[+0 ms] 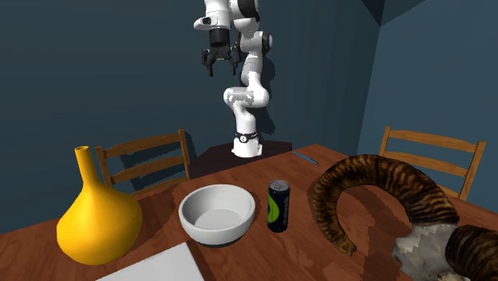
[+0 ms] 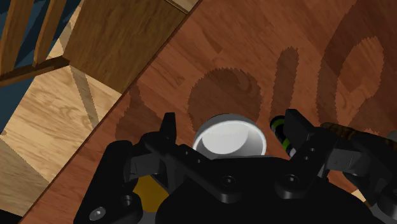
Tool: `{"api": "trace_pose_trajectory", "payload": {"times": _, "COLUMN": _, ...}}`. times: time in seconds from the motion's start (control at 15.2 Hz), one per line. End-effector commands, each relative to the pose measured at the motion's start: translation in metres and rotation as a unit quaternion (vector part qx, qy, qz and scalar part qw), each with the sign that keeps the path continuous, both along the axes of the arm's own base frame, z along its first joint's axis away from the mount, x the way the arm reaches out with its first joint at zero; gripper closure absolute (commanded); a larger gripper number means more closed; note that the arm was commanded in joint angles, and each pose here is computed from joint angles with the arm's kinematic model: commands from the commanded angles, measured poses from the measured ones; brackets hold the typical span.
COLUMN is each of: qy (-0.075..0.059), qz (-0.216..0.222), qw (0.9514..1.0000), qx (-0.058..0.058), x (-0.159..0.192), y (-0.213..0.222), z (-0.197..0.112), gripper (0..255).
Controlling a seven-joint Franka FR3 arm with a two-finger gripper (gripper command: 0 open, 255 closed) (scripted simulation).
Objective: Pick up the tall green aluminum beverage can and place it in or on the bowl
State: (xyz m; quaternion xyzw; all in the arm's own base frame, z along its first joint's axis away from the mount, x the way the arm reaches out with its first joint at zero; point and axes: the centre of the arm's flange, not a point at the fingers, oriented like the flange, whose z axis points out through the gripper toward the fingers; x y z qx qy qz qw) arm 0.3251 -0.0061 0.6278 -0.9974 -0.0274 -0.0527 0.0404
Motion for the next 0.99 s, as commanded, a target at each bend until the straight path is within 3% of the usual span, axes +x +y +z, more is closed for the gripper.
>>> {"api": "trace_pose_trajectory", "payload": {"times": 0.0, "qy": 0.000, "qz": 0.000, "qw": 1.0000, "qx": 0.000, "x": 0.000, "y": 0.000, "z": 0.000, "gripper": 0}}
{"api": "trace_pose_trajectory", "payload": {"times": 0.92, "qy": 0.020, "qz": 0.002, "qw": 0.9997, "qx": -0.015, "x": 0.119, "y": 0.114, "z": -0.096, "gripper": 0}}
